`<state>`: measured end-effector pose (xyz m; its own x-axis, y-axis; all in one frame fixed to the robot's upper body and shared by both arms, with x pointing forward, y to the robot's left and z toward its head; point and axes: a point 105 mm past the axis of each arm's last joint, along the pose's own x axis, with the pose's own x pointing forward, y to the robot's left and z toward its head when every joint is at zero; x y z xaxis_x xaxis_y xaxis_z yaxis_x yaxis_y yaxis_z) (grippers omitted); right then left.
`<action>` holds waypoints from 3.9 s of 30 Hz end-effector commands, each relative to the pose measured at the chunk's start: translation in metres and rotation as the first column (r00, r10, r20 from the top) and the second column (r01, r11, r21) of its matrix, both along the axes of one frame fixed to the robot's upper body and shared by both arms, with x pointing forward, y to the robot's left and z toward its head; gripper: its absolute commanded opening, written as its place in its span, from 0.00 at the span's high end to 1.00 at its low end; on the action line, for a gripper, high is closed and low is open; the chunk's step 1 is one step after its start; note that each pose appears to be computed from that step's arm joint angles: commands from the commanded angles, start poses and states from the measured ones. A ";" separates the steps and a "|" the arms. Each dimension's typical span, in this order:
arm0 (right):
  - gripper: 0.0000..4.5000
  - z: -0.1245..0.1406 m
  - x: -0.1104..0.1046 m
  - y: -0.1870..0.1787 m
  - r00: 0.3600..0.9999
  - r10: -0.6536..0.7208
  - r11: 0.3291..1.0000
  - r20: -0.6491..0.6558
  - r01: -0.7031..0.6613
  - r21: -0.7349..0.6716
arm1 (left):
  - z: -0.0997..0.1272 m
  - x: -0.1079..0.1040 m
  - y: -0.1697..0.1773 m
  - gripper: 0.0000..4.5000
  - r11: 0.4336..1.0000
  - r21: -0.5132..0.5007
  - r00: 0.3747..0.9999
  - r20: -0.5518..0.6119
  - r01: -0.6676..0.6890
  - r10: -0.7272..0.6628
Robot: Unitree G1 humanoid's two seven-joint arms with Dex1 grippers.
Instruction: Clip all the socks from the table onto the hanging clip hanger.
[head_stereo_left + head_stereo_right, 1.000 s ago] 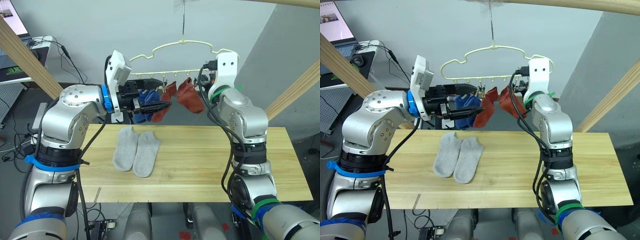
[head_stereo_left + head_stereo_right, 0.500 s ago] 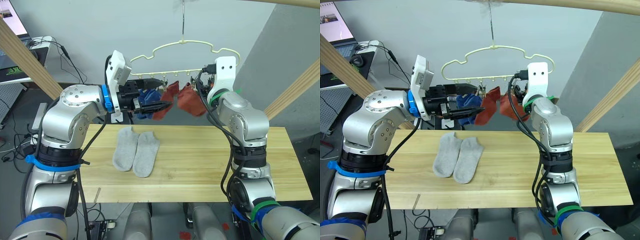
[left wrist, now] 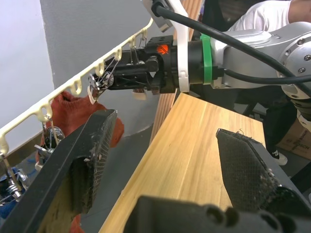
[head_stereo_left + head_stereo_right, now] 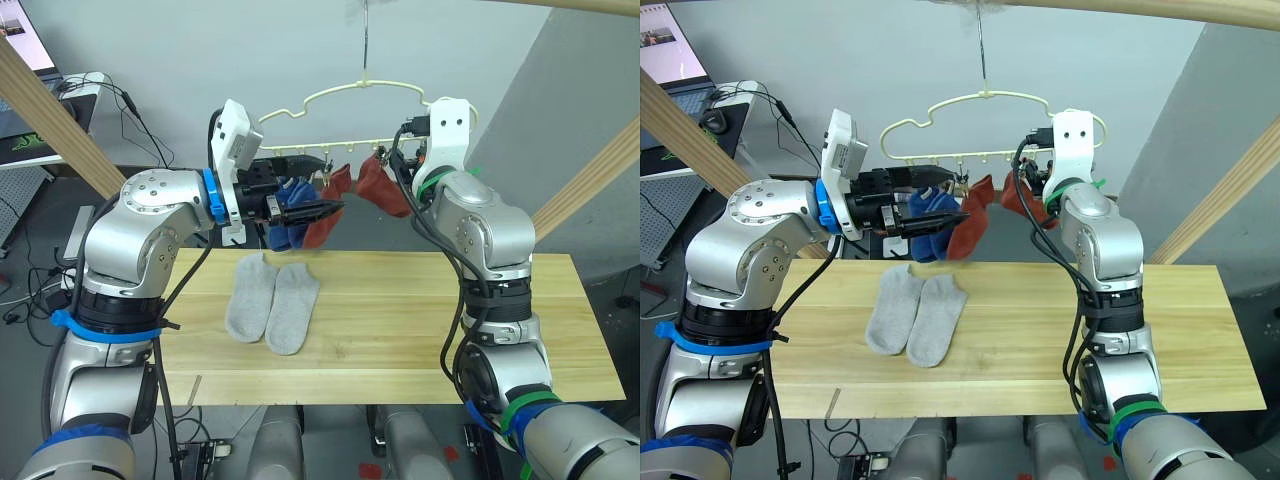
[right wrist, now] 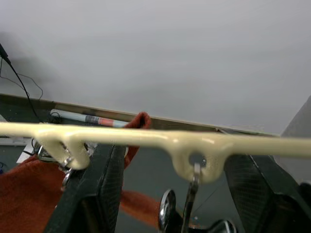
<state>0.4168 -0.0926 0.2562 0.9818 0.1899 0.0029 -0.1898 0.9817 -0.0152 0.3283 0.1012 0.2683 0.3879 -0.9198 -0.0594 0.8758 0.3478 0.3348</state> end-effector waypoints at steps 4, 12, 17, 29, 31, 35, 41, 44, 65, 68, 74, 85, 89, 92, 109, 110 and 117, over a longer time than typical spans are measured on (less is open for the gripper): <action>0.33 0.022 -0.002 0.004 0.997 0.021 0.999 0.074 -0.023 0.028 | 0.010 -0.003 0.001 0.17 1.000 -0.007 0.998 0.063 -0.005 0.006; 0.45 0.023 -0.001 0.002 0.997 0.002 1.000 0.082 -0.003 0.019 | 0.010 -0.002 0.002 0.17 1.000 -0.002 0.998 0.068 -0.011 0.011; 0.83 0.024 0.000 -0.001 0.996 -0.011 1.000 0.086 0.009 0.017 | 0.009 -0.002 0.002 0.17 1.000 0.000 0.997 0.070 -0.012 0.012; 0.92 0.025 -0.001 -0.003 0.995 -0.014 1.000 0.097 0.012 0.014 | 0.009 -0.001 0.001 0.17 1.000 0.000 0.997 0.071 -0.014 0.014; 0.92 0.025 -0.001 -0.003 0.995 -0.013 1.000 0.097 0.011 0.013 | 0.008 -0.001 0.001 0.17 1.000 0.001 0.997 0.070 -0.013 0.013; 0.92 0.022 -0.003 -0.001 0.996 0.002 1.000 0.084 -0.004 0.016 | 0.008 -0.001 0.000 0.17 1.000 0.002 0.998 0.068 -0.012 0.012; 0.70 0.018 -0.005 0.000 0.998 0.022 0.999 0.060 -0.024 0.021 | 0.008 -0.001 0.000 0.17 1.000 0.001 0.998 0.069 -0.011 0.011; 0.46 0.017 -0.006 -0.001 0.998 0.018 1.000 0.058 -0.019 0.017 | 0.008 -0.001 0.000 0.17 1.000 0.001 0.998 0.068 -0.010 0.010; 0.31 0.003 -0.019 -0.010 0.999 -0.036 0.999 -0.016 0.037 0.018 | 0.006 -0.001 -0.002 0.17 1.000 -0.004 0.998 0.059 0.000 0.000; 0.31 0.001 -0.020 -0.010 0.999 -0.040 0.999 -0.030 0.041 0.019 | 0.006 -0.001 -0.002 0.17 1.000 -0.004 0.998 0.059 0.000 0.000; 0.31 0.004 -0.022 -0.003 0.999 -0.019 0.999 -0.035 0.021 0.049 | 0.005 -0.001 -0.002 0.17 1.000 -0.002 0.998 0.058 -0.002 0.002; 0.31 0.012 -0.014 -0.003 1.000 -0.019 0.998 -0.012 0.020 0.051 | 0.005 -0.001 0.000 0.17 1.000 -0.002 0.998 0.065 -0.019 0.019; 0.31 0.011 -0.009 -0.006 0.999 -0.035 0.999 -0.010 0.035 0.039 | 0.005 -0.001 0.000 0.17 1.000 -0.003 0.998 0.065 -0.022 0.023; 0.31 0.011 -0.007 -0.005 0.999 -0.035 0.999 -0.009 0.036 0.037 | 0.005 -0.001 0.000 0.17 1.000 -0.004 0.998 0.065 -0.024 0.024; 0.55 0.009 -0.007 -0.005 0.999 -0.036 0.999 -0.019 0.036 0.036 | 0.004 0.000 0.000 0.17 1.000 -0.007 0.998 0.062 -0.026 0.026; 0.55 0.009 -0.007 -0.005 0.999 -0.037 0.999 -0.020 0.037 0.038 | 0.004 0.000 0.000 0.17 1.000 -0.007 0.998 0.061 -0.027 0.028; 0.55 0.012 -0.004 0.001 1.000 -0.024 0.998 -0.017 0.025 0.054 | 0.004 0.000 0.002 0.17 0.999 -0.007 0.997 0.061 -0.037 0.037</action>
<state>0.4144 -0.0952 0.2514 0.9857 0.1547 -0.0669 -0.1527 0.9877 0.0339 0.3344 0.1027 0.2590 0.4260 -0.9025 -0.0626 0.8622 0.3841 0.3302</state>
